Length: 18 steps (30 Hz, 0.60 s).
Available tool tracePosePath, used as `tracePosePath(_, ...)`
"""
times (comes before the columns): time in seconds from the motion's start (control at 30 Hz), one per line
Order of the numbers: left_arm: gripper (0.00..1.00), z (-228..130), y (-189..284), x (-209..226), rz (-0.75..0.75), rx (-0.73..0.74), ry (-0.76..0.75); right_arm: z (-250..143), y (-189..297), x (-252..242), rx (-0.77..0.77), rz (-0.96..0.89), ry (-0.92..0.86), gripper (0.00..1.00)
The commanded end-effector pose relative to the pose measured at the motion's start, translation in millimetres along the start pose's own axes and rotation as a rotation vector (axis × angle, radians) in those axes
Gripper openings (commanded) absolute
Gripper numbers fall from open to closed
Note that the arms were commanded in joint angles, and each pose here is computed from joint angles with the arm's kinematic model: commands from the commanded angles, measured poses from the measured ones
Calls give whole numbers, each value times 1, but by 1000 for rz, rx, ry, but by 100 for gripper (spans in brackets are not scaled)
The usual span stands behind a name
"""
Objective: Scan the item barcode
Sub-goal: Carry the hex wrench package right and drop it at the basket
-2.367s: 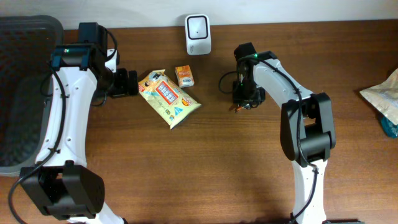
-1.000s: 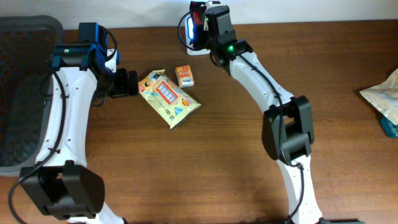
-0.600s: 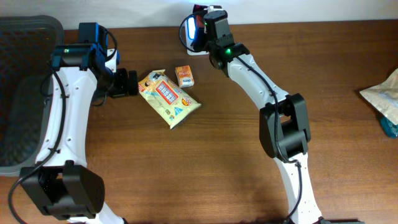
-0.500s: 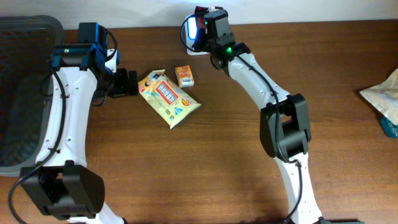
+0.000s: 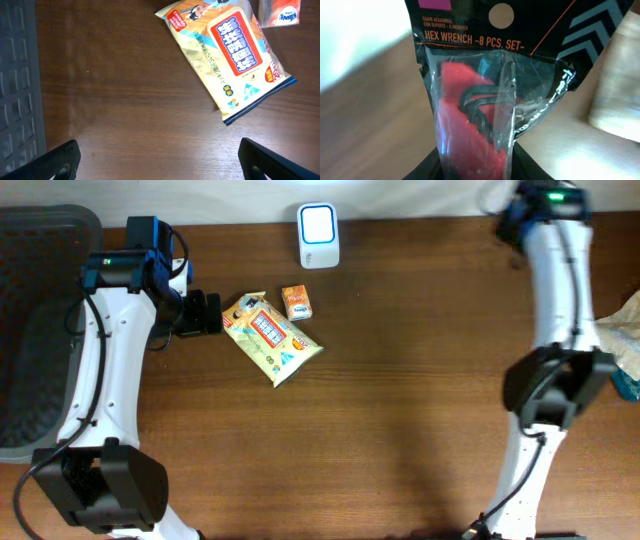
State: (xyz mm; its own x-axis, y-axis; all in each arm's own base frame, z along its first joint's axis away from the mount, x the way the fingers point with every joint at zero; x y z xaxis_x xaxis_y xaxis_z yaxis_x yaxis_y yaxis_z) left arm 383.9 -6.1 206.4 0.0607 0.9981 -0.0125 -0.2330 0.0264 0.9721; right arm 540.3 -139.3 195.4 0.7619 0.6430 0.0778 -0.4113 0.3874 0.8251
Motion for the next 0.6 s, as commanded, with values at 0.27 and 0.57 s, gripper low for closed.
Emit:
tracePosePath(0.27, 99, 0, 6, 0, 4, -15, -2, 40, -39, -240, 143, -347, -367, 33)
tracePosePath(0.57, 99, 0, 6, 0, 4, -15, -2, 0, -85, -303, 254, -443, -409, 34)
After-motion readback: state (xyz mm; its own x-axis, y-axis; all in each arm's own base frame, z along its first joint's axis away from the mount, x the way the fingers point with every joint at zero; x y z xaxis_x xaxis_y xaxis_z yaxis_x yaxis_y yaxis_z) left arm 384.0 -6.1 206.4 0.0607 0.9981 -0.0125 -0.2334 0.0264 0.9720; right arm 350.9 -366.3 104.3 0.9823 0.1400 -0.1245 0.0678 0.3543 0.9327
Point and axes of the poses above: each gripper's point midway between its finger pads, its own y axis back along the fingers, its own x axis along the line the jaws close on, z = x × y, the point moved 2 cm from there along y, back along the fingers, and after that the axes turned 10 degrees about -y, right-handed, at the moved point
